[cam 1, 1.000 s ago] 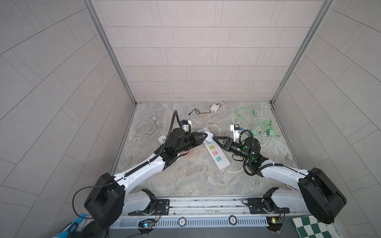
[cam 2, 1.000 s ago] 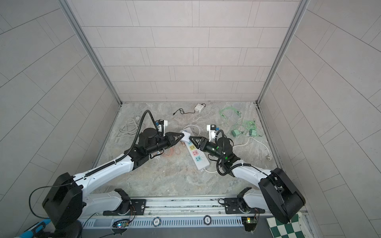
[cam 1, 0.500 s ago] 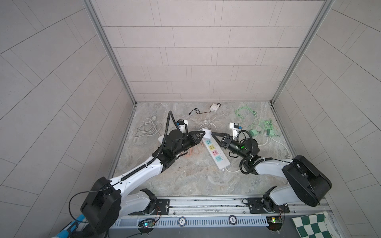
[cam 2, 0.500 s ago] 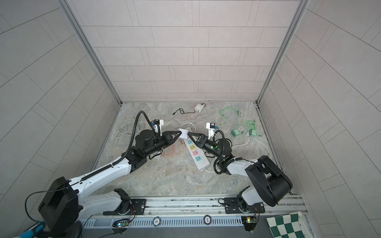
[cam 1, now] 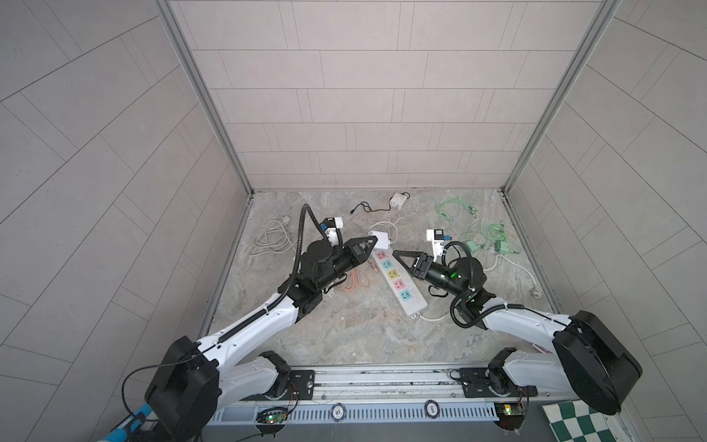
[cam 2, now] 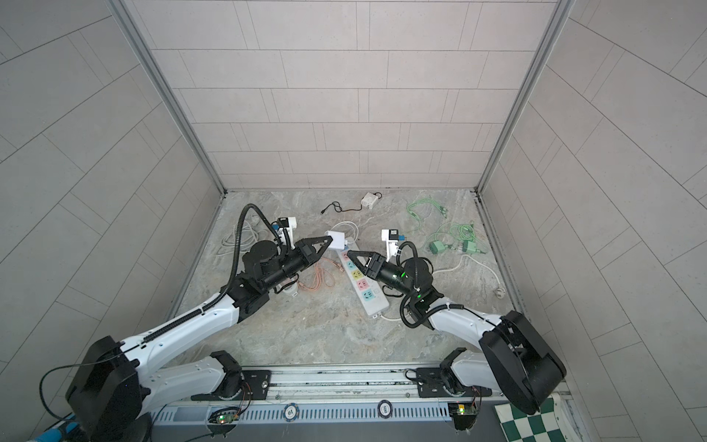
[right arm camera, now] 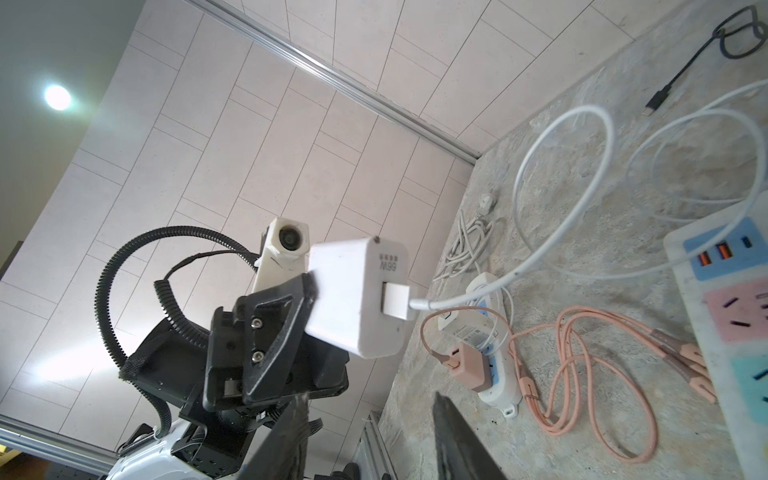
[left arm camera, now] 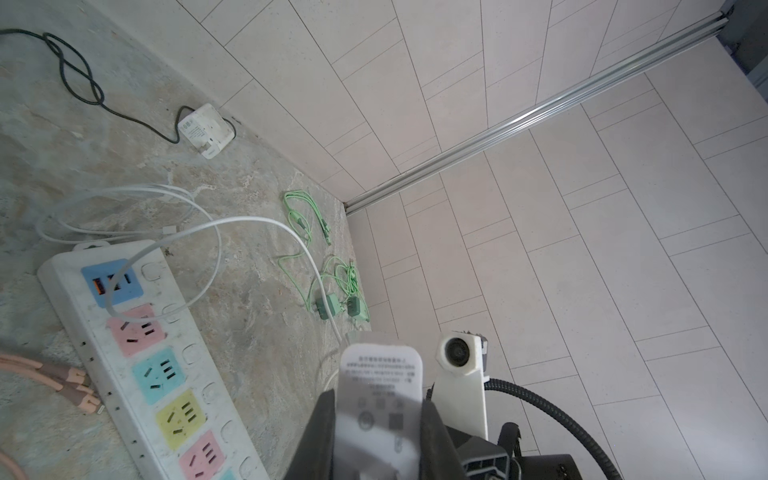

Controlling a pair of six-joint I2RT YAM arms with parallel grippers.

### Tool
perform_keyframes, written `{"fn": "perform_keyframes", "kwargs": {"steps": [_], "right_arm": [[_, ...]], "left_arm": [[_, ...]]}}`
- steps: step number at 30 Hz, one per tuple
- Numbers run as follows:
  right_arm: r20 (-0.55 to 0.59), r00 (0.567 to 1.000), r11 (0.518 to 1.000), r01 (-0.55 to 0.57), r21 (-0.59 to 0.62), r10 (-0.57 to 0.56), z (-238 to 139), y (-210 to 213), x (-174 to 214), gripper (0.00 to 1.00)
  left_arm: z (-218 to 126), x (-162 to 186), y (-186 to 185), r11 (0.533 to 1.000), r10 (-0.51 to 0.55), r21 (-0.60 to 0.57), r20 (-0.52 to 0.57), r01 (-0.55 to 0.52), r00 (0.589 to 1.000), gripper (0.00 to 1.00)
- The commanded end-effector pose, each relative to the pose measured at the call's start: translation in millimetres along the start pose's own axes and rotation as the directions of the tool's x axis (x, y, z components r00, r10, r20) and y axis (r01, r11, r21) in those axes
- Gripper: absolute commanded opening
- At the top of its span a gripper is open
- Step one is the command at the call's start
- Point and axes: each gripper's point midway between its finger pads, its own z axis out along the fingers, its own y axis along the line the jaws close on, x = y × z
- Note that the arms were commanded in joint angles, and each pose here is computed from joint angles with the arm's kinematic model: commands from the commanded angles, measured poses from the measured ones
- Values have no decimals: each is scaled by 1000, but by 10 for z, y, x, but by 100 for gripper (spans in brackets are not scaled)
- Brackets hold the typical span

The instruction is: Insert the plug

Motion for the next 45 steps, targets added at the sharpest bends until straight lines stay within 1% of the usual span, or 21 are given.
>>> {"fn": "perform_keyframes", "kwargs": {"steps": [1, 3, 6, 10, 14, 16, 18, 22, 26, 30, 33, 34, 36, 38, 39, 40, 41, 42, 43, 45], "right_arm": [[24, 1000, 993, -8, -115, 11, 87, 233, -87, 48], [34, 999, 987, -20, -158, 26, 120, 286, -125, 48], [47, 998, 982, -25, -187, 35, 145, 323, -164, 49], [46, 999, 981, -16, -194, 26, 191, 354, -190, 50], [56, 998, 964, -26, -264, 42, 242, 508, -269, 51], [42, 998, 959, -42, -280, 56, 281, 539, -277, 50], [20, 997, 955, -64, -290, 73, 330, 563, -271, 50], [36, 998, 954, -38, -299, 51, 334, 611, -290, 50], [49, 998, 951, -25, -309, 42, 319, 666, -325, 47], [54, 997, 950, -30, -310, 49, 334, 666, -344, 47], [52, 998, 952, -28, -305, 46, 342, 645, -333, 41], [58, 998, 947, -19, -320, 40, 364, 710, -372, 39], [56, 998, 945, -15, -326, 35, 386, 731, -384, 32], [67, 997, 955, -19, -297, 41, 386, 640, -397, 26], [65, 997, 961, -20, -276, 39, 393, 587, -394, 26], [60, 998, 970, -16, -242, 32, 408, 511, -386, 25], [52, 999, 979, 9, -203, 1, 426, 436, -364, 24], [38, 999, 984, 26, -175, -20, 445, 390, -344, 23], [23, 999, 990, 40, -132, -37, 468, 316, -322, 22], [-22, 996, 995, 85, -51, -86, 511, 199, -278, 17]], "left_arm": [[25, -120, -319, 992, -13, 126, 23, 10, 1000, 0], [43, -95, -281, 992, -19, 122, 15, 17, 1000, 0], [36, -78, -289, 991, -27, 134, 9, 25, 1000, 0], [4, -75, -266, 994, -8, 111, 7, 8, 1000, 0], [21, -51, -255, 993, -8, 116, -4, 9, 1000, 0], [27, -44, -272, 991, -14, 132, -5, 14, 1000, 0], [29, -48, -296, 989, -16, 148, -3, 16, 1000, 0], [47, -27, -324, 986, -19, 166, -16, 21, 1000, 0], [69, 14, -257, 988, -24, 150, -32, 28, 999, 0], [103, 88, -175, 990, -30, 133, -61, 38, 998, 0], [111, 138, -103, 994, -25, 106, -82, 34, 996, 0], [119, 157, -75, 995, -24, 95, -89, 32, 996, 0], [132, 177, -36, 997, -17, 79, -98, 24, 995, 1], [135, 199, 29, 998, -11, 59, -100, 17, 995, 10], [132, 204, 58, 999, -6, 49, -101, 11, 995, 14], [131, 205, 84, 999, 0, 38, -101, 4, 995, 21], [130, 213, 102, 1000, 6, 30, -103, -3, 995, 27], [125, 218, 115, 1000, 12, 24, -105, -9, 994, 28], [123, 222, 134, 1000, 19, 14, -107, -18, 994, 32], [106, 201, 162, 999, 38, -4, -104, -39, 994, 46]]}}
